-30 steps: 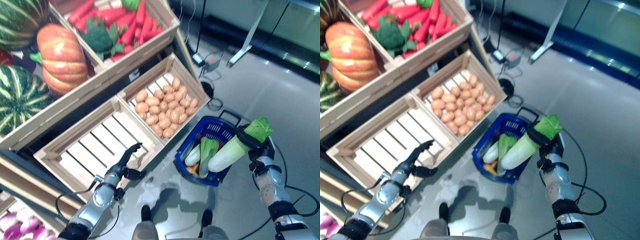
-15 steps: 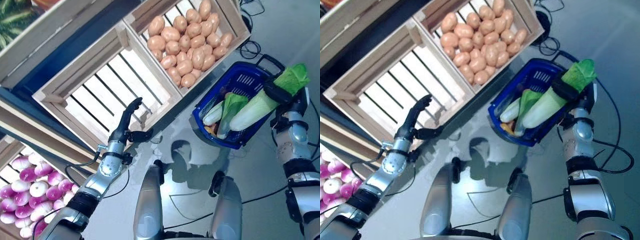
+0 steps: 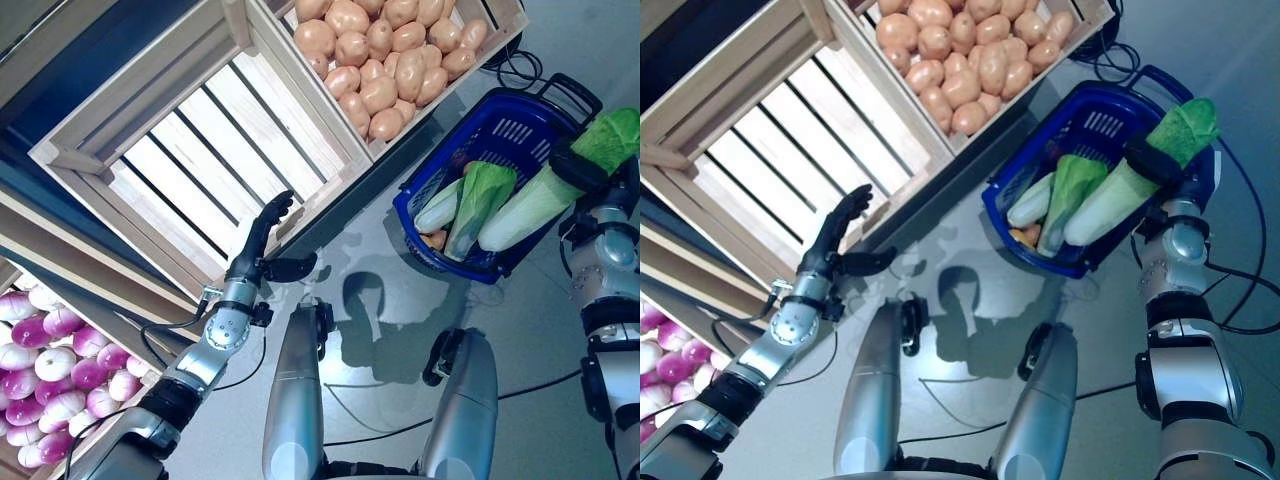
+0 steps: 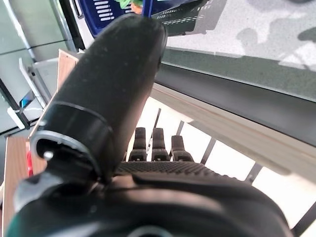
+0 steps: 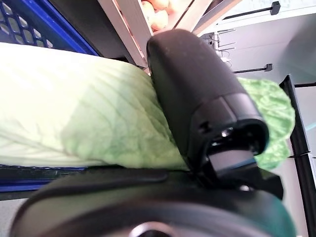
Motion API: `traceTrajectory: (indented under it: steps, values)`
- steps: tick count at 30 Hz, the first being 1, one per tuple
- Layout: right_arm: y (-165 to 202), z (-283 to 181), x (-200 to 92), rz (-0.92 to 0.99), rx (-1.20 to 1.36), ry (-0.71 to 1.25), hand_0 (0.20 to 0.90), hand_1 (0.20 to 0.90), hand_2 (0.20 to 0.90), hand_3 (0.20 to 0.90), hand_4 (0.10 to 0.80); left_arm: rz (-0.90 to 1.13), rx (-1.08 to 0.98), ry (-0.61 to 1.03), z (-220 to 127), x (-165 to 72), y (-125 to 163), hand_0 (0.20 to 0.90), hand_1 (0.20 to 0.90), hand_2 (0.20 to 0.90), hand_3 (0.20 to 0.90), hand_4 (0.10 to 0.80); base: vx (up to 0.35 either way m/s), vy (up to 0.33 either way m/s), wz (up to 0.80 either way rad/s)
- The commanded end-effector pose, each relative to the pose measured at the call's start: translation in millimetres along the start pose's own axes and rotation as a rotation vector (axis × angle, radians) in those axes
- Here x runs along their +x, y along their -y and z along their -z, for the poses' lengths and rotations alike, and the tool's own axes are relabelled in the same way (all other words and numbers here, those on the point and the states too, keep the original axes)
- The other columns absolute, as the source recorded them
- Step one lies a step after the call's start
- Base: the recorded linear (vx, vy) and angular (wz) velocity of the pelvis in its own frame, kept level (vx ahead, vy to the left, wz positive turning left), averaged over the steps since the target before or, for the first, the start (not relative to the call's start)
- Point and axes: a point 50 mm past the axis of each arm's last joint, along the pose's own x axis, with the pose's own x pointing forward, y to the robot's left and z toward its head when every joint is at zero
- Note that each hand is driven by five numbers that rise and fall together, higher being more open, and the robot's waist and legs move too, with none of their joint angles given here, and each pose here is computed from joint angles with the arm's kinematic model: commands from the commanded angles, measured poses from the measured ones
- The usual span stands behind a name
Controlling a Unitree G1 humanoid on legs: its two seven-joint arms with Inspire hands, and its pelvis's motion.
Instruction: Put vegetables into the basket
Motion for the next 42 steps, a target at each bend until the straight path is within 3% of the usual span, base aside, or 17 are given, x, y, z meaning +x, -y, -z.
traceTrajectory:
  steps: [1, 13, 29, 35, 42]
  values:
    - [5.9, -64.3, 15.5, -0.021, 0.022, 0.235, 0.900, 0.900, 0.900, 0.900, 0.800, -0.018, -0.070, 0.246, -42.3, 7.9, -6.2, 0.900, 0.900, 0.900, 0.900, 0.800, 0.000, 0.000, 0.00]
    - [-1.7, -66.9, 16.3, -0.096, 0.007, 0.224, 0.900, 0.900, 0.900, 0.900, 0.800, 0.026, -0.075, 0.225, -39.0, 4.6, -6.7, 0.900, 0.900, 0.900, 0.900, 0.800, 0.003, 0.002, 0.01]
    - [-18.8, -27.0, 1.2, -0.168, 0.162, 0.132, 0.900, 0.900, 0.900, 0.900, 0.800, 0.060, -0.036, 0.185, -33.4, 4.4, -6.4, 0.900, 0.900, 0.900, 0.900, 0.800, 0.056, 0.006, -0.05]
    - [-47.0, 22.6, -38.4, -0.317, 0.200, 0.030, 0.900, 0.900, 0.900, 0.900, 0.800, 0.070, -0.032, 0.076, -12.7, -9.2, -0.9, 0.900, 0.900, 0.900, 0.900, 0.800, 0.187, 0.037, -0.16]
    - [-63.1, 86.6, -112.6, -0.407, 0.403, -0.139, 0.900, 0.900, 0.900, 0.900, 0.800, 0.162, -0.071, -0.123, 30.7, -49.4, 19.2, 0.900, 0.900, 0.900, 0.900, 0.800, 0.111, 0.050, -0.11]
